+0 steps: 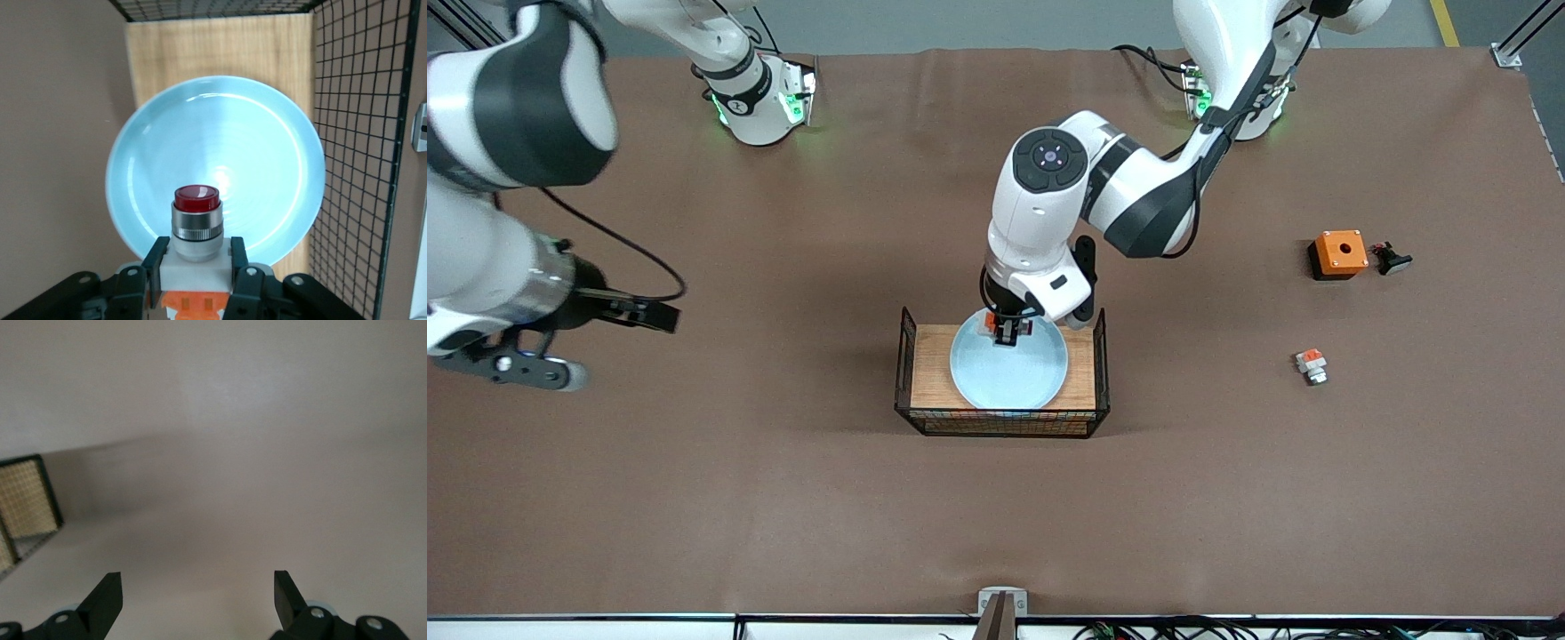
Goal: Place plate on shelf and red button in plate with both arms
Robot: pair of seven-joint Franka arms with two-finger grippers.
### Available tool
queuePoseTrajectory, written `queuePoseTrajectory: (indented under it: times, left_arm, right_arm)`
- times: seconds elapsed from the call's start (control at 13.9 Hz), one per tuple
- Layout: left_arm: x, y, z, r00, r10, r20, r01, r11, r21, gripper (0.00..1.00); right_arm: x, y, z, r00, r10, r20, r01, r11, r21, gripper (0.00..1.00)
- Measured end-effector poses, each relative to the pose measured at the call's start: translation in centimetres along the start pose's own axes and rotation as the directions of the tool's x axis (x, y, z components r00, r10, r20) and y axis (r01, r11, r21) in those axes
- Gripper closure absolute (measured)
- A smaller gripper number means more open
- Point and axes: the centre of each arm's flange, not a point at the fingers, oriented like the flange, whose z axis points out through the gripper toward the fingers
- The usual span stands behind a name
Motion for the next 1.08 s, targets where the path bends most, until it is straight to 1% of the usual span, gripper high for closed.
queuePoseTrajectory:
  times: [0.14, 0.29, 0.5, 0.72, 0.94, 1.08]
  left_arm:
    - [1.0, 0.9, 1.8, 1.0, -0.016, -0.004, 0.016, 1.0, -0.017, 0.59]
    - [1.4, 1.6, 2.9, 1.0, -0.024, 0.004, 0.024, 0.999, -0.041, 0.59]
    - [1.4, 1.8, 3.9, 1.0, -0.024, 0.01, 0.025, 0.998, -0.061, 0.59]
    - [1.0, 1.6, 4.7, 1.0, -0.015, 0.01, 0.016, 0.997, -0.078, 0.59]
    - [0.8, 1.4, 5.7, 1.0, -0.011, 0.005, 0.012, 0.997, -0.074, 0.59]
    - [0.9, 1.4, 6.2, 1.0, -0.012, 0.002, 0.012, 0.997, -0.073, 0.59]
  right_arm:
    - [0.7, 3.9, 0.3, 0.999, -0.045, 0.021, 0.045, 0.999, 0.006, 0.0]
    - [1.1, 6.3, 0.5, 0.998, -0.052, 0.031, 0.051, 0.999, 0.012, 0.0]
    - [1.2, 6.6, 0.9, 0.997, -0.067, 0.04, 0.066, 0.998, 0.013, 0.0]
    - [1.4, 7.9, 1.0, 0.991, -0.126, 0.044, 0.125, 0.992, 0.018, 0.0]
    - [1.7, 10.5, 1.5, 0.992, -0.113, 0.054, 0.112, 0.993, 0.026, 0.0]
    - [1.6, 11.1, 1.7, 0.992, -0.108, 0.071, 0.106, 0.994, 0.028, 0.0]
